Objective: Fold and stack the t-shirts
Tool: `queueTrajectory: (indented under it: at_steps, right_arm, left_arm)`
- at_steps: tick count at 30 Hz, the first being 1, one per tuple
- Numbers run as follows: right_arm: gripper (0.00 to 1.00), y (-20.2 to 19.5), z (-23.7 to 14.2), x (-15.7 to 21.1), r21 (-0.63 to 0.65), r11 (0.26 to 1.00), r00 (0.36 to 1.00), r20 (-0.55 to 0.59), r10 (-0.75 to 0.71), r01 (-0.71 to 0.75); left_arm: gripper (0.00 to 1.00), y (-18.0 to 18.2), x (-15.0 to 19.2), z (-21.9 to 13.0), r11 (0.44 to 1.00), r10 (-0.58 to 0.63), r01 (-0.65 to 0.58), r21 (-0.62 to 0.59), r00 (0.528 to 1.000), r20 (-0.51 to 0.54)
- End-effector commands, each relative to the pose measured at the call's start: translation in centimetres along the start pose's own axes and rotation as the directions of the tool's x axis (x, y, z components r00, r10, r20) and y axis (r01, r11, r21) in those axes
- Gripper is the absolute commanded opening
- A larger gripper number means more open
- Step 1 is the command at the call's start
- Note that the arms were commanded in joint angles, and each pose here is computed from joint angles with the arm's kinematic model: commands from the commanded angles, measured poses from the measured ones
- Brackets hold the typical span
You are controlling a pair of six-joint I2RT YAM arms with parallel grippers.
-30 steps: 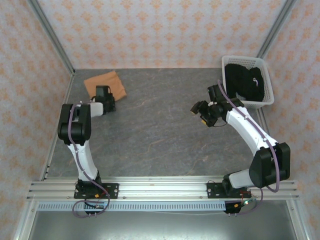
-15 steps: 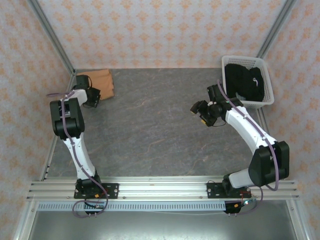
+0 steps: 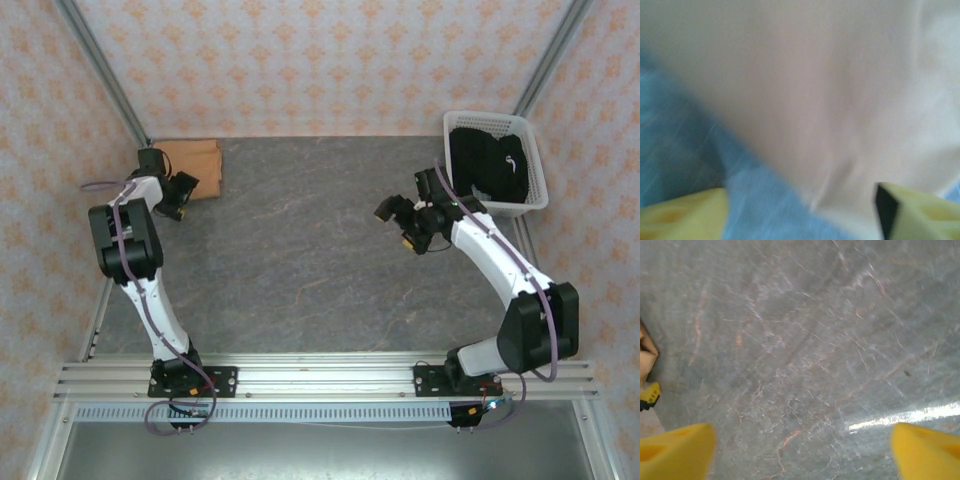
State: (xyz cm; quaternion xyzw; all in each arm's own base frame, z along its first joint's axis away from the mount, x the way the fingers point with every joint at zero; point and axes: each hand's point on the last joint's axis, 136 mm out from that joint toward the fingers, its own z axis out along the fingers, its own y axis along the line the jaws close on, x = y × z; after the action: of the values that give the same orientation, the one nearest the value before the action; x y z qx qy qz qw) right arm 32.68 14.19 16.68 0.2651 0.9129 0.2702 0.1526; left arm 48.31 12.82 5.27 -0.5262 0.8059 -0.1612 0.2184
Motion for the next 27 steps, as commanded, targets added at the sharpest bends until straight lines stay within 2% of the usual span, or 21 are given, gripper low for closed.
queueTrajectory:
  at_steps: [1, 6, 9, 12, 15, 17, 19, 20, 23, 25, 27]
  right_arm:
    - [0.99, 2.2, -3.2, -1.3, -0.11, 0.993, 0.991, 0.133, -0.032, 0.046]
    - [0.99, 1.3, -7.6, -2.9, -0.103, 0.994, 0.943, 0.333, -0.003, 0.039]
    - [0.99, -1.1, -10.6, -3.9, 0.03, 0.999, 0.891, 0.453, -0.045, 0.035]
    - [0.99, -2.5, -12.8, -4.1, 0.12, 0.991, 0.854, 0.506, -0.117, 0.065]
    - [0.99, -6.7, -14.5, -4.0, 0.247, 0.968, 0.812, 0.574, -0.106, -0.048]
    - [0.99, -10.0, -15.3, -4.1, 0.351, 0.925, 0.773, 0.623, -0.117, -0.143]
    - [0.99, -12.2, -15.7, -4.9, 0.418, 0.889, 0.706, 0.686, -0.174, -0.187]
    - [0.99, -12.3, -15.4, -5.4, 0.426, 0.891, 0.678, 0.703, -0.215, -0.158]
    - [0.99, -11.5, -14.1, -7.5, 0.407, 0.912, 0.523, 0.788, -0.325, -0.046]
    - [0.99, -12.1, -13.5, -8.5, 0.443, 0.896, 0.409, 0.824, -0.391, -0.037]
    - [0.99, -13.0, -12.0, -9.1, 0.512, 0.858, 0.378, 0.8, -0.465, -0.029]
  left_arm:
    - [1.0, -1.0, 0.4, -7.9, 0.999, 0.032, -0.037, 0.035, 0.991, 0.128]
    - [1.0, 0.4, 4.9, -15.7, 0.994, 0.076, -0.092, 0.065, 0.973, 0.217]
    - [1.0, 1.9, 8.2, -18.7, 0.986, 0.149, -0.165, 0.037, 0.952, 0.267]
    - [1.0, 5.1, 10.3, -21.2, 0.984, 0.179, -0.175, -0.041, 0.925, 0.335]
    - [1.0, 9.7, 11.0, -23.4, 0.98, 0.181, -0.125, -0.155, 0.881, 0.436]
    - [1.0, 12.1, 10.9, -24.9, 0.97, 0.203, -0.095, -0.226, 0.828, 0.523]
    - [1.0, 12.2, 10.8, -25.0, 0.949, 0.306, -0.193, -0.25, 0.758, 0.577]
    - [1.0, 12.0, 10.6, -24.8, 0.931, 0.362, -0.247, -0.268, 0.717, 0.596]
    - [1.0, 10.8, 10.1, -23.8, 0.8, 0.6, -0.437, -0.412, 0.543, 0.588]
    - [1.0, 9.6, 10.1, -22.6, 0.723, 0.684, -0.527, -0.447, 0.455, 0.57]
    - [1.0, 9.0, 10.2, -21.1, 0.707, 0.695, -0.553, -0.441, 0.43, 0.576]
